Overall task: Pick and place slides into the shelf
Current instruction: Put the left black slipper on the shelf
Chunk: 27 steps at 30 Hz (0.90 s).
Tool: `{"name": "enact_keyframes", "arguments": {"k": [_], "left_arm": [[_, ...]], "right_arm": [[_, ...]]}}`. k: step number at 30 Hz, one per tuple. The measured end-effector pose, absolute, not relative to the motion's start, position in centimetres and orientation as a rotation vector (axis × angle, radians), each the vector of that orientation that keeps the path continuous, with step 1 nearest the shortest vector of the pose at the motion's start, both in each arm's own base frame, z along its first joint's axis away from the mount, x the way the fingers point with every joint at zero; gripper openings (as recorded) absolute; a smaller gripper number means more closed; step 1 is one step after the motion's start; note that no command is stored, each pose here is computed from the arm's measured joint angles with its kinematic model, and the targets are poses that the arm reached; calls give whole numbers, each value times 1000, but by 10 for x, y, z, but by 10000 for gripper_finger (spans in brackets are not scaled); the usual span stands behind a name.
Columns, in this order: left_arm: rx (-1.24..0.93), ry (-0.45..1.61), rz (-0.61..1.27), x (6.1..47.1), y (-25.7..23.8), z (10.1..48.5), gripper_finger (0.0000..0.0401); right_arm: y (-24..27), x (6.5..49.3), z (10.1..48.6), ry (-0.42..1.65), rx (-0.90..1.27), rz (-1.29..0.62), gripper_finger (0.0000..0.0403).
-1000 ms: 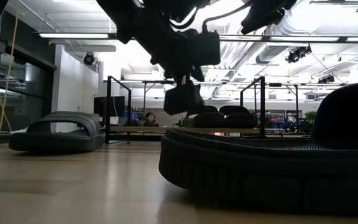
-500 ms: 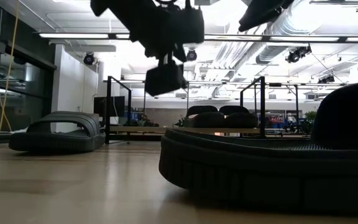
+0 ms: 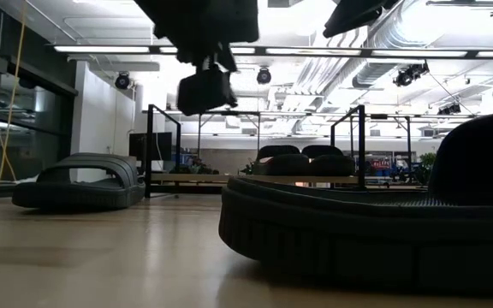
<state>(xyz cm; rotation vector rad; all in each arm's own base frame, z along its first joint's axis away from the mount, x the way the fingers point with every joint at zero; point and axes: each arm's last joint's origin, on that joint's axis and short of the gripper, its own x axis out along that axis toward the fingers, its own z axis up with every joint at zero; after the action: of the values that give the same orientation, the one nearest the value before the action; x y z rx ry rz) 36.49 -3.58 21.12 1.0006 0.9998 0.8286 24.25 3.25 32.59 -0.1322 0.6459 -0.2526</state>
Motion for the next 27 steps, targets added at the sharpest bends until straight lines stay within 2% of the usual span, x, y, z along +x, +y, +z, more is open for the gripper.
{"name": "enact_keyframes", "arguments": {"k": [12, 27], "left_arm": [[960, 953, 829, 343, -55, 229, 289], [949, 770, 734, 309, -116, 256, 289]], "right_arm": [[33, 245, 329, 617, -165, -246, 179], [27, 246, 329, 610, -107, -272, 179]]}}
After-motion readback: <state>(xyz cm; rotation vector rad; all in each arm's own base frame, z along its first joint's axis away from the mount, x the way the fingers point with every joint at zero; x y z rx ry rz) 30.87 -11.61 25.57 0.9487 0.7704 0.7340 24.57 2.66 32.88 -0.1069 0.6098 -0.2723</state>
